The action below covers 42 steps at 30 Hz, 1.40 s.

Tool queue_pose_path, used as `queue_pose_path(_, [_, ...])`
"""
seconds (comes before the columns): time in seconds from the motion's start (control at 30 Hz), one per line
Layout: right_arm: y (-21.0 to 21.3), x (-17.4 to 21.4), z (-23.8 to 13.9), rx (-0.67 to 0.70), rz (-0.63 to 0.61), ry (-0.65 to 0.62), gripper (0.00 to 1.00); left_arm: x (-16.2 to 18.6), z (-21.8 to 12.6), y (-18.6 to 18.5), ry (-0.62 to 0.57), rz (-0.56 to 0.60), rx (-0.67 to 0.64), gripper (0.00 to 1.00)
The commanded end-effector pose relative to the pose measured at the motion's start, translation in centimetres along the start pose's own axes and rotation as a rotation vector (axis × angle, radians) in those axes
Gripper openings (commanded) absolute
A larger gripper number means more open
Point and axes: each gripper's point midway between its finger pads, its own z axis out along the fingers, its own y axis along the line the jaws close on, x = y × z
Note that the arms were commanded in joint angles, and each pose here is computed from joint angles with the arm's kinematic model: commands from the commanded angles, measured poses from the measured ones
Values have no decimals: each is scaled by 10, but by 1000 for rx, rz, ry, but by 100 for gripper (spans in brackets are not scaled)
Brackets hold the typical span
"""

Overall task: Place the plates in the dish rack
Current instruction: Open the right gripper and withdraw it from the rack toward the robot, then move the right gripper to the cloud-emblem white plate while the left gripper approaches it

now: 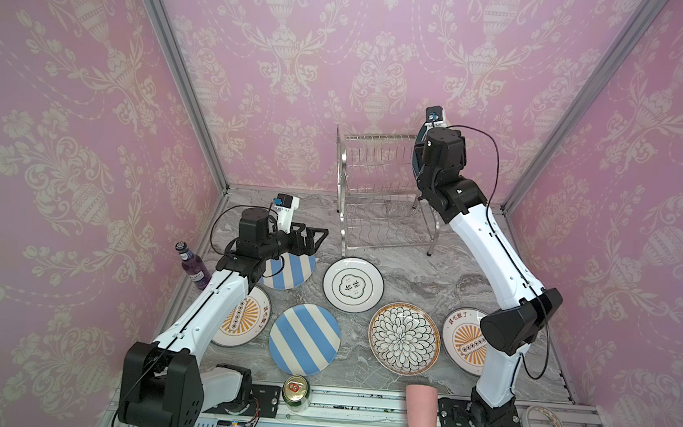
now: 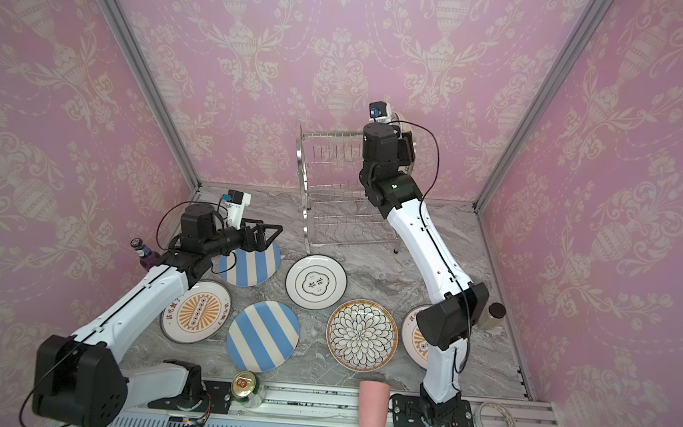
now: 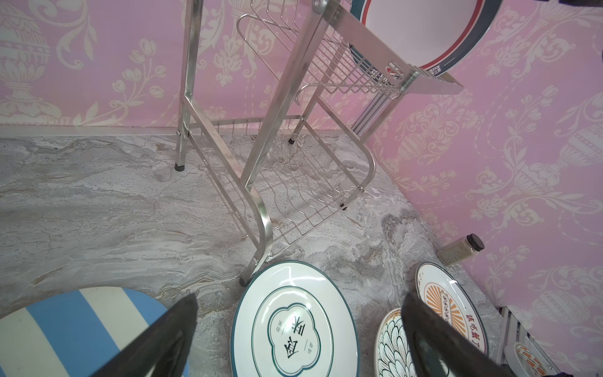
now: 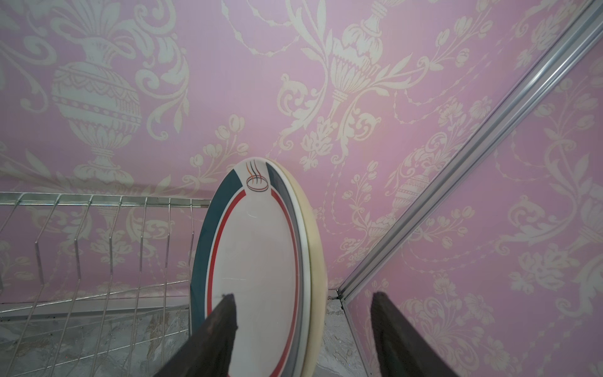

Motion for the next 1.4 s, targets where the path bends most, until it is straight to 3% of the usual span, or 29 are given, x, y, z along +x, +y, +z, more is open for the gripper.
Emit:
queue_pose_path(0.0, [-18, -7, -32, -103, 65, 11, 70, 0, -7, -2, -2, 35, -21, 99])
queue_pose_path(0.2, [-36, 12, -83, -268, 147, 39, 74, 0, -3, 0, 2, 27, -21, 99])
queue_pose_path(0.47, [-37, 112, -151, -494, 222, 211, 76, 8, 4, 9, 20, 7, -35, 99])
queue_pose_path(0.67, [-51, 181, -195, -540, 298, 342, 78, 16, 0, 23, 22, 1, -118, 99])
queue_pose_path(0.83, [-34, 240, -215, -605, 300, 489, 79, 27, -4, 39, 40, -27, -205, 99])
queue_pose_path(1.07, [28, 273, -230, -835, 375, 616, 80, 43, -3, 38, 62, -136, -173, 99])
queue_pose_path(1.37, [65, 304, -218, -865, 407, 703, 80, 83, -8, 54, 99, -250, -231, 99])
